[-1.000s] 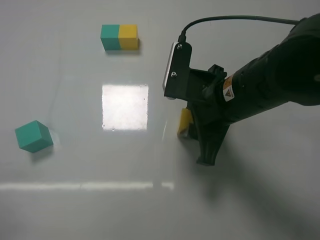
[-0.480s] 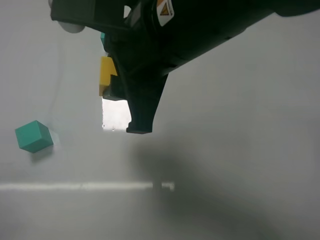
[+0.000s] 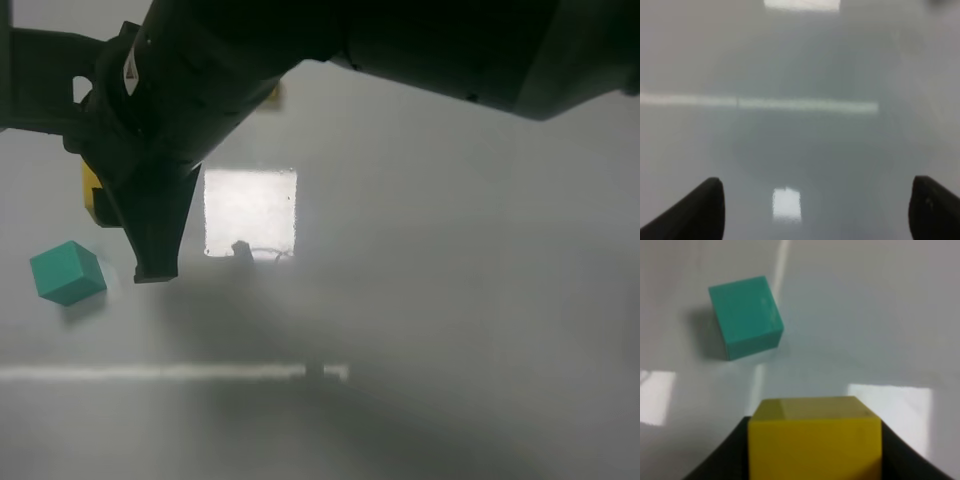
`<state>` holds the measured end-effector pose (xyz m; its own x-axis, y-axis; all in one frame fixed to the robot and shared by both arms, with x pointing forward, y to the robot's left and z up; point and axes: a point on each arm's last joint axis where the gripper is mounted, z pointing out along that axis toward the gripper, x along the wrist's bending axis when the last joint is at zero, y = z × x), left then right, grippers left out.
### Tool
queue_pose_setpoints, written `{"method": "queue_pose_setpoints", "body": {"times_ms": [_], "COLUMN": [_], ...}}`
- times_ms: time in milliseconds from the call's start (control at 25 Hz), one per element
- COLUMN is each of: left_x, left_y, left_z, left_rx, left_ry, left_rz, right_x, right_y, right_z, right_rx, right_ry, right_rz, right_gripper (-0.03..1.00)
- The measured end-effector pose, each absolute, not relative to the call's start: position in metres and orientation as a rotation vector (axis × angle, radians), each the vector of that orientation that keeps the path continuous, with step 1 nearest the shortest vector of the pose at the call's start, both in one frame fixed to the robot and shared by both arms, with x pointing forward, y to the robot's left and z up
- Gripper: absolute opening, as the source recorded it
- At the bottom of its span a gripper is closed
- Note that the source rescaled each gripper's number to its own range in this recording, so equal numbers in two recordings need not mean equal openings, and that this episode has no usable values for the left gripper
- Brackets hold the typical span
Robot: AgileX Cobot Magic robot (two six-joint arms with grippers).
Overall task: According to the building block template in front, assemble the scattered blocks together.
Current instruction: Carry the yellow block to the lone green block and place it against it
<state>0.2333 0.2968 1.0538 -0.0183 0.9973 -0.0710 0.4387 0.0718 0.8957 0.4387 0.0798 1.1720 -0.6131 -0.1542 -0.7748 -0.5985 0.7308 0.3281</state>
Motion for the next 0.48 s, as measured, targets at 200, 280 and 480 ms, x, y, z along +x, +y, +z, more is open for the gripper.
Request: {"method": "queue_pose_setpoints", "body": {"times_ms": [200,280,480], "left_x": [0.233,0.233,0.233], "left_y": [0.297,0.297,0.297], "left_z": [1.054,1.054,1.054], "left_rx": [1.474,1.474,1.474], "left_ry": [1.57,1.57,1.57], "left_rz": [0.905,0.905,0.905], "right_x": [0.447,0.449,0.453], "right_y": [0.1,0.105,0.113], "right_z": [1.153,1.146,1.133], "right_rx": [-0.637,-0.664,-0.704], "right_ry": [2.175,2.175,2.176], "right_rz": [0.714,0.695,0.666], "right_gripper": [0.01,0.01,0.01]}}
